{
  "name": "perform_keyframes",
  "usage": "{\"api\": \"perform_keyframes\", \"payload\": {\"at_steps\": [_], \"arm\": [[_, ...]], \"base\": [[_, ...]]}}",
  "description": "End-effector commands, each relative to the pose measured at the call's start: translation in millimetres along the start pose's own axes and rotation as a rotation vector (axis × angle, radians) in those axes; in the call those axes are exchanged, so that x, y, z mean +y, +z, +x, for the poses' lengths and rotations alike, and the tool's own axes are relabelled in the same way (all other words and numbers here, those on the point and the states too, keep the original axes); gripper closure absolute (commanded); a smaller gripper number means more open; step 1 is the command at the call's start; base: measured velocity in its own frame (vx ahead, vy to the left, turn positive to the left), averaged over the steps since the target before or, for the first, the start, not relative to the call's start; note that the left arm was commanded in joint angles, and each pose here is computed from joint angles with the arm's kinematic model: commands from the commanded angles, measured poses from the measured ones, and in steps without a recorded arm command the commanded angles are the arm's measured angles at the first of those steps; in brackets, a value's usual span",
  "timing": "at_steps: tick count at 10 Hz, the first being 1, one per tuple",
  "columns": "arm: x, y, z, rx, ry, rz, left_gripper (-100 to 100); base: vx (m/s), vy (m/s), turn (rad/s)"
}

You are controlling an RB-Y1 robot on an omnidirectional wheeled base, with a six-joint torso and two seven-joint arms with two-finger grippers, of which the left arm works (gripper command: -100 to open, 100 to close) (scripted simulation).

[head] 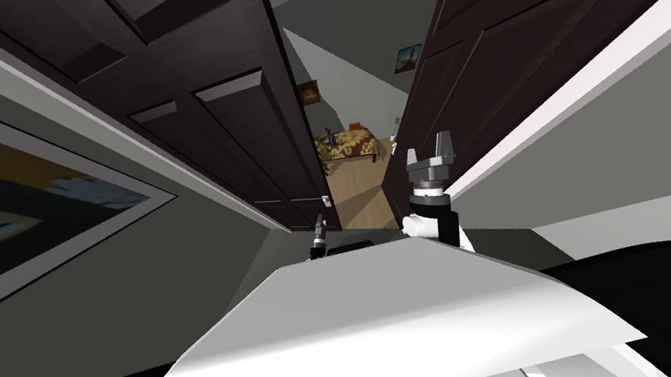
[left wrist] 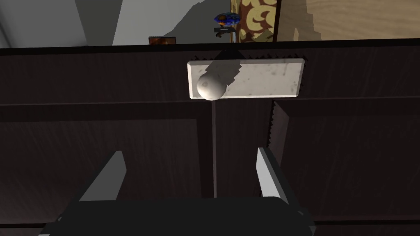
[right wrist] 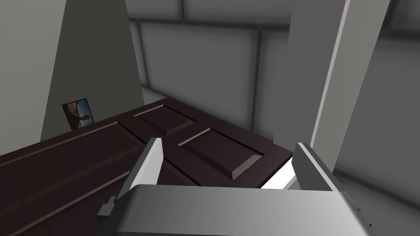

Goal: Push the door open

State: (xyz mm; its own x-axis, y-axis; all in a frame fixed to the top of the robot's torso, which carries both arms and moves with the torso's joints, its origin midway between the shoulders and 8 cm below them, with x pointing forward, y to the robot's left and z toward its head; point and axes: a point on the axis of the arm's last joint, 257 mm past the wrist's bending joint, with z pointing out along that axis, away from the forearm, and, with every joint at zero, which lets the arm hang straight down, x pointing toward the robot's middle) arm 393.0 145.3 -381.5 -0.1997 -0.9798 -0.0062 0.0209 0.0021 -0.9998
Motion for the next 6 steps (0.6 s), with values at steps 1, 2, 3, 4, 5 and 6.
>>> {"api": "perform_keyframes", "payload": {"at_steps": [1, 2, 3, 4, 5, 6], "arm": [[8.7, -2.4, 6.1, 0.009, -0.006, -0.017, -100], [5.5, -2.3, 3.6, 0.006, -0.004, -0.011, -100], [7.5, -2.0, 0.0, 0.004, 0.003, -0.015, -100], [8.2, -1.5, -1.7, 0.003, 0.005, -0.015, -100], [8.8, -0.7, -3.1, 0.001, 0.007, -0.016, -100], [9.3, 0.2, -4.1, -0.002, 0.007, -0.017, -100]], "base": [[0.107, 0.069, -0.056], [0.049, 0.034, -0.011], [0.126, -0.033, -0.028], [0.207, -0.020, -0.028], [0.192, -0.039, -0.029], [0.169, -0.076, -0.020]]}}
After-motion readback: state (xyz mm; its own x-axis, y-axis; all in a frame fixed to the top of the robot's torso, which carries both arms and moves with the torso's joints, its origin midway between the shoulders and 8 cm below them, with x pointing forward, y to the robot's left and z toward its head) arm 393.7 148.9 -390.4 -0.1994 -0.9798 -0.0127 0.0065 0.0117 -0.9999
